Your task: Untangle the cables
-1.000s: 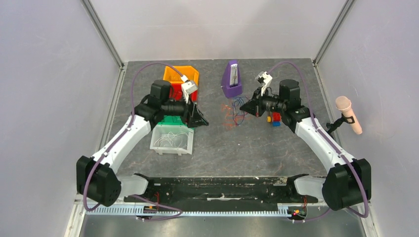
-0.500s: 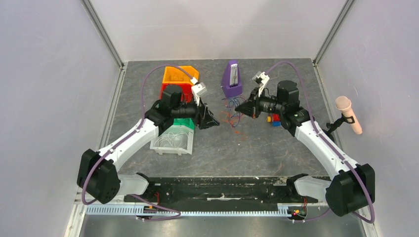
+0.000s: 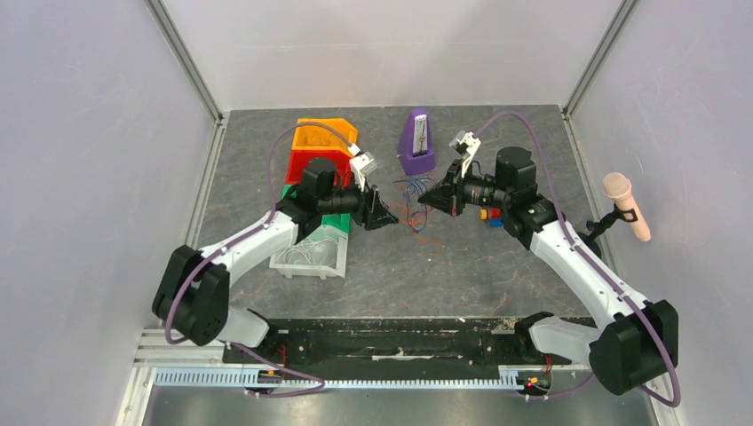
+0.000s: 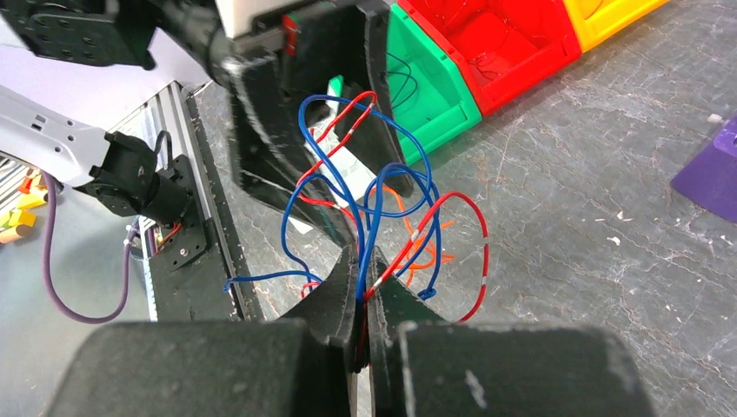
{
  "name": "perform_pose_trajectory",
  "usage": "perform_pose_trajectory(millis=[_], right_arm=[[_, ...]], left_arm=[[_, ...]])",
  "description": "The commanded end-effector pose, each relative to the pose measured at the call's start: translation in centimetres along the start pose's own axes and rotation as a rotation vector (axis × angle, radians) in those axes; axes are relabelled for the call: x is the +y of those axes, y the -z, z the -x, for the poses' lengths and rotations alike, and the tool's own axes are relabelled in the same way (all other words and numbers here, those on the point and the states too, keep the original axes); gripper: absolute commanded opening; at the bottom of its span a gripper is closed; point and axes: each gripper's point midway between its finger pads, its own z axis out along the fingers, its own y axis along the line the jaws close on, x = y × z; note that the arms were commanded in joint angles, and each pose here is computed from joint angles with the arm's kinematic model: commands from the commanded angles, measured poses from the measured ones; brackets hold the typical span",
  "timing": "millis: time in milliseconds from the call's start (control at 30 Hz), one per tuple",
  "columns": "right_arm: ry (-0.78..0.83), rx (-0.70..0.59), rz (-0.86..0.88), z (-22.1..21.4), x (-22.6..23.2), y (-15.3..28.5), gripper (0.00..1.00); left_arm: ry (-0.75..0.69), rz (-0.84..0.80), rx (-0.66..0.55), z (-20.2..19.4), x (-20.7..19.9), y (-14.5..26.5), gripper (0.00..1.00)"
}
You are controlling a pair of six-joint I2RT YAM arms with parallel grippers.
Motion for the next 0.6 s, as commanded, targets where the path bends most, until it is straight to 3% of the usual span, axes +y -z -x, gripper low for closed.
perform_pose_trajectory(millis=[0, 67, 133, 267, 367, 400, 433, 500, 567], right_arm=[[0.063, -0.048, 0.005, 2.0, 0.9, 0.5, 0.00], [0.064, -0.041, -0.009, 1.8, 0.6, 0.5, 0.00], [0.054, -0.033, -0.043, 1.6, 0.0, 0.6, 0.00], [-0.007, -0.033, -0.103, 1.2, -2.0, 1.4, 0.00], [-0.033, -0.027, -0.127, 0.5, -3.0, 2.0, 0.00], [-0.035, -0.025, -0.121, 0.3, -3.0, 2.0, 0.00], [-0.035, -0.025, -0.111, 0.3, -2.8, 2.0, 0.00], [-0.041, -0.030, -0.090, 0.4, -2.5, 1.9, 0.00], [-0.040, -0.032, -0.080, 0.5, -2.4, 1.8, 0.00]], left_arm=[[0.053, -0.026, -0.047, 1.7, 0.4, -1.6, 0.64], [0.058, -0.038, -0.067, 2.1, 0.3, -1.8, 0.53], [0.056, -0.063, -0.082, 2.8, -0.3, -1.6, 0.31], [0.038, -0.098, -0.119, 3.8, -1.5, 0.3, 0.03], [0.057, -0.099, -0.139, 4.3, -1.4, 2.0, 0.02], [0.054, -0.107, -0.126, 4.2, -1.6, 2.2, 0.04], [0.054, -0.121, -0.096, 3.7, -1.8, 2.3, 0.17], [0.090, -0.112, -0.071, 3.4, -1.6, 2.2, 0.56], [0.141, -0.084, -0.072, 3.4, -0.9, 1.7, 0.73]])
